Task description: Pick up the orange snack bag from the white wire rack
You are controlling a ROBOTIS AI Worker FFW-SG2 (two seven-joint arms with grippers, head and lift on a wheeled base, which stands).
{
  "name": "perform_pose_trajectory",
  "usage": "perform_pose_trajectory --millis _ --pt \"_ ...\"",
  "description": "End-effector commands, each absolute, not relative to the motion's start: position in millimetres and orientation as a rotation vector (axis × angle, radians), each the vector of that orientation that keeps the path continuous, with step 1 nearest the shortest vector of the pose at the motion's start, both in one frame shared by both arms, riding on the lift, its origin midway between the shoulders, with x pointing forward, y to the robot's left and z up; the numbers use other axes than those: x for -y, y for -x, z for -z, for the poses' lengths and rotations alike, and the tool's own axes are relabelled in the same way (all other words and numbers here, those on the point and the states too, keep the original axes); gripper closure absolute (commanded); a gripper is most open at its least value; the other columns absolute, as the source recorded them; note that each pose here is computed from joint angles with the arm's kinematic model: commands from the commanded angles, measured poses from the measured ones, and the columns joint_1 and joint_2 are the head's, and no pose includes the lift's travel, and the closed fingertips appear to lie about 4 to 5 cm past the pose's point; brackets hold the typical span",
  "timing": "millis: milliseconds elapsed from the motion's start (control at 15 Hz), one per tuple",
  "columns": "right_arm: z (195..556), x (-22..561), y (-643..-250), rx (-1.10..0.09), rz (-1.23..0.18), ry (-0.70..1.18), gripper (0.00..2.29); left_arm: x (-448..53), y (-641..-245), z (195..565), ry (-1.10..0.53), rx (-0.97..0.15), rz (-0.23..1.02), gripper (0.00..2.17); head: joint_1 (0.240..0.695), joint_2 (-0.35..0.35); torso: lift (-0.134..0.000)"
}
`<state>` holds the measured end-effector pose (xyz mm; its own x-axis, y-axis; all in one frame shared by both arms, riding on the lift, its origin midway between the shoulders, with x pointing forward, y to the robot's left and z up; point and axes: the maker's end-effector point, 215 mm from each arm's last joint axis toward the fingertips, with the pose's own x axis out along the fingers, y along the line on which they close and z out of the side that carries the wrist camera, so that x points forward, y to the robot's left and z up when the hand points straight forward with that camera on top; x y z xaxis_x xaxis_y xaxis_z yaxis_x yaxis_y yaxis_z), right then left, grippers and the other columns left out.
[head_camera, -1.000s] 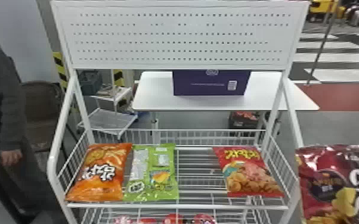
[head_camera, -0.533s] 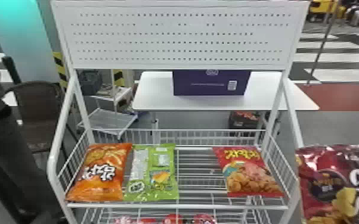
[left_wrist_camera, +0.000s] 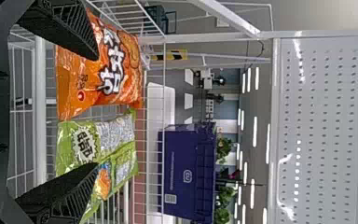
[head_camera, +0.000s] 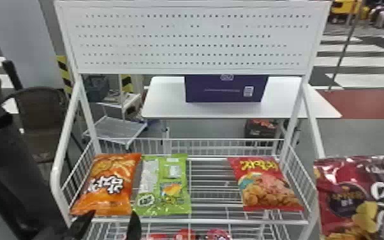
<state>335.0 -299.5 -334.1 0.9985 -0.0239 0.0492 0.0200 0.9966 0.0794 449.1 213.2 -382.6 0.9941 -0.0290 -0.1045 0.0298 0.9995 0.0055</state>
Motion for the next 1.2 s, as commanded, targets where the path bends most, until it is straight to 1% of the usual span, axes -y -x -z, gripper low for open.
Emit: perform_pose_trajectory --millis 0,67,200,333,600,733,800,867,933,1000,1067,1133 --pt "335.4 299.4 -333.7 0.047 0.023 -0.079 2.1 -219.3 -486.6 390.3 -0.032 -0.135 0.016 0.08 0.499 0.0 0.0" --pt "335.9 299.4 -333.2 0.045 0.023 -0.079 2.1 -225.7 -502.7 394.1 -0.035 -0.148 0.007 0.08 0.499 0.0 0.0" --pt "333.6 298.4 -332.1 0.052 0.022 -0.078 2.1 -240.1 -528.1 415.3 -0.064 -0.215 -0.012 0.08 0.499 0.0 0.0" --pt "330.9 298.2 -331.1 0.06 0.021 -0.076 2.1 -245.7 -544.7 422.8 -0.074 -0.237 -0.006 0.08 0.499 0.0 0.0" --pt "330.7 298.9 -331.2 0.06 0.022 -0.075 2.1 -260.4 -557.4 430.7 -0.068 -0.26 -0.03 0.09 0.499 0.0 0.0" --pt "330.3 298.2 -331.7 0.062 0.019 -0.075 2.1 -265.9 -560.1 439.8 -0.073 -0.289 -0.038 0.26 0.499 0.0 0.0" --pt "330.2 298.9 -331.8 0.062 0.02 -0.074 2.1 -267.0 -559.5 442.2 -0.072 -0.298 -0.035 0.45 0.499 0.0 0.0" --pt "329.7 298.9 -332.2 0.063 0.021 -0.075 2.1 -269.2 -557.6 448.1 -0.062 -0.32 -0.028 0.87 0.499 0.0 0.0" --pt "329.7 298.7 -332.2 0.064 0.021 -0.073 2.1 -272.2 -555.6 450.5 -0.06 -0.324 -0.04 1.45 0.499 0.0 0.0" --pt "329.9 298.0 -332.2 0.063 0.02 -0.075 2.1 -272.8 -553.9 450.1 -0.075 -0.319 -0.057 1.92 0.499 0.0 0.0" --pt "329.7 298.9 -332.2 0.063 0.021 -0.075 2.1 -270.6 -550.7 452.3 -0.087 -0.32 -0.058 1.98 0.499 0.0 0.0" --pt "328.7 299.4 -332.4 0.065 0.021 -0.073 2.1 -269.3 -549.3 448.2 -0.083 -0.305 -0.057 1.98 0.499 0.0 0.0"
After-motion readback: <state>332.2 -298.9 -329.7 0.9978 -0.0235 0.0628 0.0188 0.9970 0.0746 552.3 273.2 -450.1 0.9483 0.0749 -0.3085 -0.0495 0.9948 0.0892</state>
